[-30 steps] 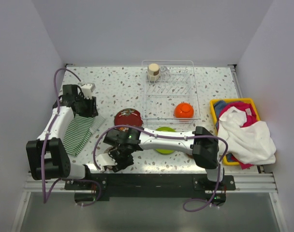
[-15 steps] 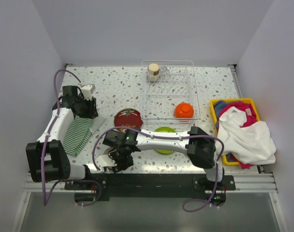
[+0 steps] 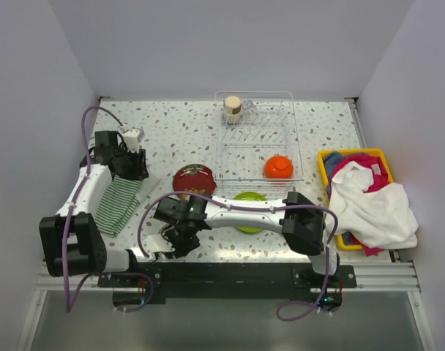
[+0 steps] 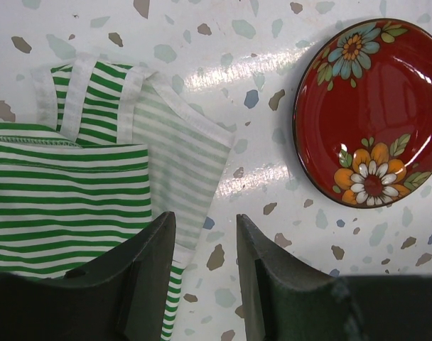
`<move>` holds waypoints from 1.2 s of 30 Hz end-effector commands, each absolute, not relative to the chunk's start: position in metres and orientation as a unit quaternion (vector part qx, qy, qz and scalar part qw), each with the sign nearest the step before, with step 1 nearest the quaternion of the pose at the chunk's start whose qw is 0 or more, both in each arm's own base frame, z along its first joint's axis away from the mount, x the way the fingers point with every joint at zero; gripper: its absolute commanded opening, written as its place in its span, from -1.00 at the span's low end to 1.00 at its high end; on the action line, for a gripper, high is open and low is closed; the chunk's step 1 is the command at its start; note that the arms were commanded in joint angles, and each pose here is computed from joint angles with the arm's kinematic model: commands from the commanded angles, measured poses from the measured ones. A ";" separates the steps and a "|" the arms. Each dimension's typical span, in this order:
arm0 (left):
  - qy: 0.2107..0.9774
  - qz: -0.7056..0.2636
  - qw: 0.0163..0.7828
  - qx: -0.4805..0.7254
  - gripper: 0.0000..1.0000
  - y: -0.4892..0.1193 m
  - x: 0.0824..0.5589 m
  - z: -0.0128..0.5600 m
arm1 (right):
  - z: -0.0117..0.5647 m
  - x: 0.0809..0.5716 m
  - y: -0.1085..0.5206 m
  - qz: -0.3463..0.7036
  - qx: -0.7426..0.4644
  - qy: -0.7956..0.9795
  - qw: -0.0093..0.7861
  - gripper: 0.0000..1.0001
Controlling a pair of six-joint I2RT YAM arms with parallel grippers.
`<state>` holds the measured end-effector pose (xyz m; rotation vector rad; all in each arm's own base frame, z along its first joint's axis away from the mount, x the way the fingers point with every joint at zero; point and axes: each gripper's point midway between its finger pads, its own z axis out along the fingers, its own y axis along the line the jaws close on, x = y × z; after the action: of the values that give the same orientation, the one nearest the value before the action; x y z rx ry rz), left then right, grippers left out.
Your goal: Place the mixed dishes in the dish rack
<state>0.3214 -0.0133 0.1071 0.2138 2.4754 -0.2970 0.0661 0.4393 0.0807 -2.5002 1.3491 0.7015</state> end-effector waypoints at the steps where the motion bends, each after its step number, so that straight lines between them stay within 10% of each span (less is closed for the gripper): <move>1: 0.933 -0.115 0.332 0.080 -0.11 -0.014 0.334 0.120 | 0.134 0.069 0.450 0.251 -0.837 0.460 0.159 -1.00; 21: 0.879 -0.123 0.442 0.131 -0.23 -0.050 0.435 0.212 | 0.318 0.305 0.377 0.468 -0.374 0.724 0.340 -1.00; 36: 0.880 -0.081 0.432 0.179 -0.25 -0.085 0.476 0.197 | 0.272 0.433 0.261 0.634 -0.003 0.700 0.327 -1.00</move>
<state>0.4554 -0.0964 0.1834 0.4362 2.2325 -0.3018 0.4267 0.2638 0.2323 -0.0998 2.0307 1.4519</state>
